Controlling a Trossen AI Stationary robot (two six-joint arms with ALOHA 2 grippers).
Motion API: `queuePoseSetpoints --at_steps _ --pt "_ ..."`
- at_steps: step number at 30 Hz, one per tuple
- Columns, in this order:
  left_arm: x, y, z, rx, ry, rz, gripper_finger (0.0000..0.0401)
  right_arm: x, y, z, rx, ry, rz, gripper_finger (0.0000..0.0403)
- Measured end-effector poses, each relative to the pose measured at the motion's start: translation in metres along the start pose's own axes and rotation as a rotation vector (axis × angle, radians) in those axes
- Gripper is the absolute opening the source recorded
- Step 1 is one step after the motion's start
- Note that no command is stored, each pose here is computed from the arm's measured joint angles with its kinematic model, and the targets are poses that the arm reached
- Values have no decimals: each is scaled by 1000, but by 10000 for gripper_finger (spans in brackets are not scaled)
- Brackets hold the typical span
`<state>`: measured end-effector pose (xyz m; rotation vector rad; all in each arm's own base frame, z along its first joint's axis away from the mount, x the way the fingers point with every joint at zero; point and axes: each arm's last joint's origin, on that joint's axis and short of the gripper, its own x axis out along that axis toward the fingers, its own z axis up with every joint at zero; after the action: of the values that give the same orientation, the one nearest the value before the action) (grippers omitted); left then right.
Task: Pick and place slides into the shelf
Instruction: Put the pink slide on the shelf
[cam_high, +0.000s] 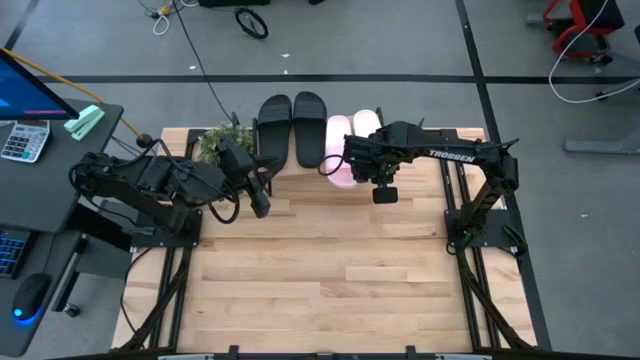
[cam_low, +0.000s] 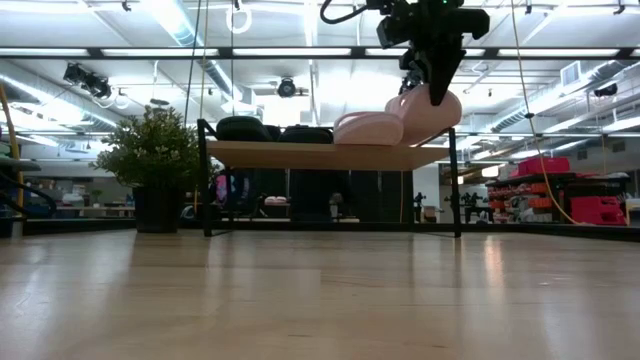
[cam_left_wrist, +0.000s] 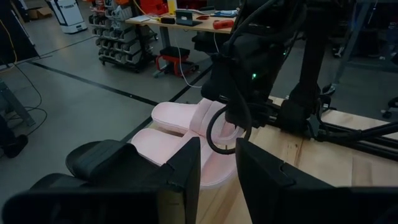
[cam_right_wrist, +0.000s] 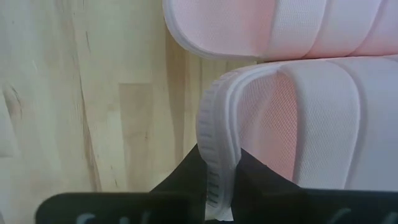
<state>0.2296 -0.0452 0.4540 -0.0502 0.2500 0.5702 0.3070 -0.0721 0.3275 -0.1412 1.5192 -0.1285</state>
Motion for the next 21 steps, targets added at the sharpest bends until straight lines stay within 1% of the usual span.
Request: queuePoseSetpoints --at_steps 3,7,9,13,17,21 --pt "0 0 0 0 0 0 107 0 0 0 -1 3 -3 59" --pt "0 0 0 0 0 0 107 0 0 -2 -4 26 -44 69" --pt "0 0 0 0 0 0 107 0 1 -2 -11 35 -73 62" --pt "0 0 0 0 0 0 107 -2 7 0 -46 43 -124 33" --pt "0 0 0 1 1 0 107 -3 13 0 -88 61 -160 33" --pt "0 0 0 1 1 0 107 -4 16 -4 -156 113 -157 33"
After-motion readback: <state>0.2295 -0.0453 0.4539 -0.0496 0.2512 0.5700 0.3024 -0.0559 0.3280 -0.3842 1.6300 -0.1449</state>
